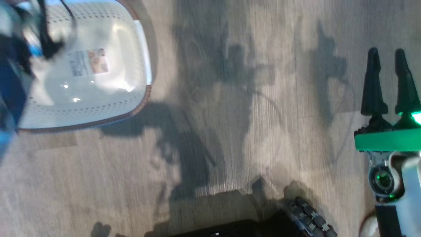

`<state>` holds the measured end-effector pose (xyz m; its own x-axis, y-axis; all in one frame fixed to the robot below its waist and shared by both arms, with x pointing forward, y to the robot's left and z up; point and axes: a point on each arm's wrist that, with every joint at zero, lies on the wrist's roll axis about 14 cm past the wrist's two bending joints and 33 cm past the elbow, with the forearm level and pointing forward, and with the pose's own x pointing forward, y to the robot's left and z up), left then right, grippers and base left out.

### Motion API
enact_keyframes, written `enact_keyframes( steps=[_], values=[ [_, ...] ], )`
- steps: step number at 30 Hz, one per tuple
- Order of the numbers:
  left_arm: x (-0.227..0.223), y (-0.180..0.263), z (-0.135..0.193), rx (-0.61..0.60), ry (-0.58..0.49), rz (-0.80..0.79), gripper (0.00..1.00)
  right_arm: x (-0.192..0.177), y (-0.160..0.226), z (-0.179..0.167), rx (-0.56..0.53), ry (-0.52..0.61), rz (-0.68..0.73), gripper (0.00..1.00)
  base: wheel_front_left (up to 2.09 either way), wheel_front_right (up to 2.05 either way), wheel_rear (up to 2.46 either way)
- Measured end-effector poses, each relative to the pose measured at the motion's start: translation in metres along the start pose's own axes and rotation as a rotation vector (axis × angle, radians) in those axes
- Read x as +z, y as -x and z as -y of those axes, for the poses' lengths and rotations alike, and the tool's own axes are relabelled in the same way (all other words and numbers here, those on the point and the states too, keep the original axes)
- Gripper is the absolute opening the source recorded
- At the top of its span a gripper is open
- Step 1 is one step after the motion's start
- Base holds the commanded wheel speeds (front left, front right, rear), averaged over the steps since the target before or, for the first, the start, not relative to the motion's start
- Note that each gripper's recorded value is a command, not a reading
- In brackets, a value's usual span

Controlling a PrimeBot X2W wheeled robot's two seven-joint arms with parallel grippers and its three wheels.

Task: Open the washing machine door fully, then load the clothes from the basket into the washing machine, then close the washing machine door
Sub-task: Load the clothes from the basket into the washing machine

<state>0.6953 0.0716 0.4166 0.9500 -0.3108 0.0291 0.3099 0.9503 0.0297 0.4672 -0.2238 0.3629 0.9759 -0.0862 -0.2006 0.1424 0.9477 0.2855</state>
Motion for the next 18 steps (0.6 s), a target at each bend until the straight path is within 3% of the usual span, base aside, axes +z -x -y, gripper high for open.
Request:
enact_keyframes(
  steps=[7, 18],
  values=[
    [0.014, 0.061, 0.026, -0.076, 0.063, 0.014, 1.0, 0.017, 0.005, -0.01, 0.026, 0.027, 0.039, 1.0, 0.0, 0.0, 0.0],
    [0.035, 0.138, 0.055, -0.097, 0.184, 0.017, 1.0, 0.042, 0.016, -0.024, 0.069, 0.069, 0.092, 1.0, 0.0, 0.0, 0.0]
  ],
)
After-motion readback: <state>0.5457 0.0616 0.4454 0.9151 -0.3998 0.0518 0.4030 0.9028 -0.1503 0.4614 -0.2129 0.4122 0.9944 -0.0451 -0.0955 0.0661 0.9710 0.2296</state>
